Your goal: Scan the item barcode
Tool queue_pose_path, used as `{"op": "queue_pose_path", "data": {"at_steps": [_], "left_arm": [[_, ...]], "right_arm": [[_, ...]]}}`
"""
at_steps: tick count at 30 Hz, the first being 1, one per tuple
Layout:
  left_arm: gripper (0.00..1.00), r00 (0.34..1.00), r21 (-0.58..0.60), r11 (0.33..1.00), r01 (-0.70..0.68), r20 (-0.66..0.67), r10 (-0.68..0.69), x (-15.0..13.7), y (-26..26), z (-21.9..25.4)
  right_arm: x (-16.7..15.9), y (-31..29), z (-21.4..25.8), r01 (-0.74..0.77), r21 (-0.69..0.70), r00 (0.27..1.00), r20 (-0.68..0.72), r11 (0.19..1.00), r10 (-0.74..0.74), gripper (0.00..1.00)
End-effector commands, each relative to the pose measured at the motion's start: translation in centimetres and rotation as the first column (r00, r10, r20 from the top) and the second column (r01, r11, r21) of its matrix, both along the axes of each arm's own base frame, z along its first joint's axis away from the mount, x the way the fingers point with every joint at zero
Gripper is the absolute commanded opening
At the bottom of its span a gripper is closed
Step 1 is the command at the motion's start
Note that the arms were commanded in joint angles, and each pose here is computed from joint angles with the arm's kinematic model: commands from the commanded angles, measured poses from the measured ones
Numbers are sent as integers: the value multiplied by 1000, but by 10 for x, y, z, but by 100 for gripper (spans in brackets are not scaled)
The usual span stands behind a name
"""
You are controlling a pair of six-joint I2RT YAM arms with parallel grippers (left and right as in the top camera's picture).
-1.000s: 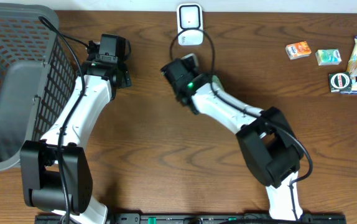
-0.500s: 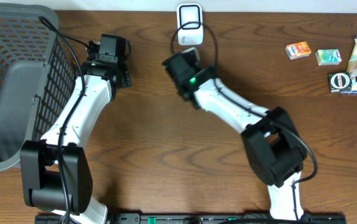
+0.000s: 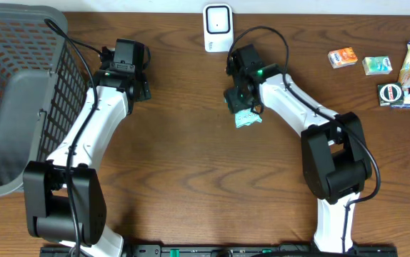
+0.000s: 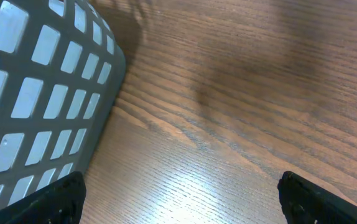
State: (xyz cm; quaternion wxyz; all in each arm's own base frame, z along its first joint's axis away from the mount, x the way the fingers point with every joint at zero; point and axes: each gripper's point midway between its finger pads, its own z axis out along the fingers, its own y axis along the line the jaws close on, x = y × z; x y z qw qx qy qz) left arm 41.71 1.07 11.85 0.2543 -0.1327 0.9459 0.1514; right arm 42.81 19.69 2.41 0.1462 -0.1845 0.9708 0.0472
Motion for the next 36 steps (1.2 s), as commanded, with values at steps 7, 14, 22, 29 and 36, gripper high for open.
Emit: {"op": "queue_pose_path", "data": {"at_steps": [7, 14, 22, 29, 36], "left_arm": [[98, 1000, 13, 1000, -2, 13, 2, 2, 2, 6], [98, 1000, 13, 1000, -2, 13, 2, 2, 2, 6], [98, 1000, 13, 1000, -2, 13, 2, 2, 2, 6], [97, 1000, 13, 1000, -2, 13, 2, 2, 2, 6], [98, 1000, 13, 1000, -2, 13, 2, 2, 2, 6]], "right_arm": [[-13, -1, -6, -39, -24, 999, -8, 999, 39, 61], [-18, -3, -11, -39, -30, 999, -23, 999, 39, 46], [-11, 0, -1, -19, -15, 1000, 0, 1000, 19, 73], [10, 3, 30, 6, 1, 996, 86, 1000, -6, 73], [6, -2, 22, 11, -9, 998, 68, 1000, -10, 66]]}}
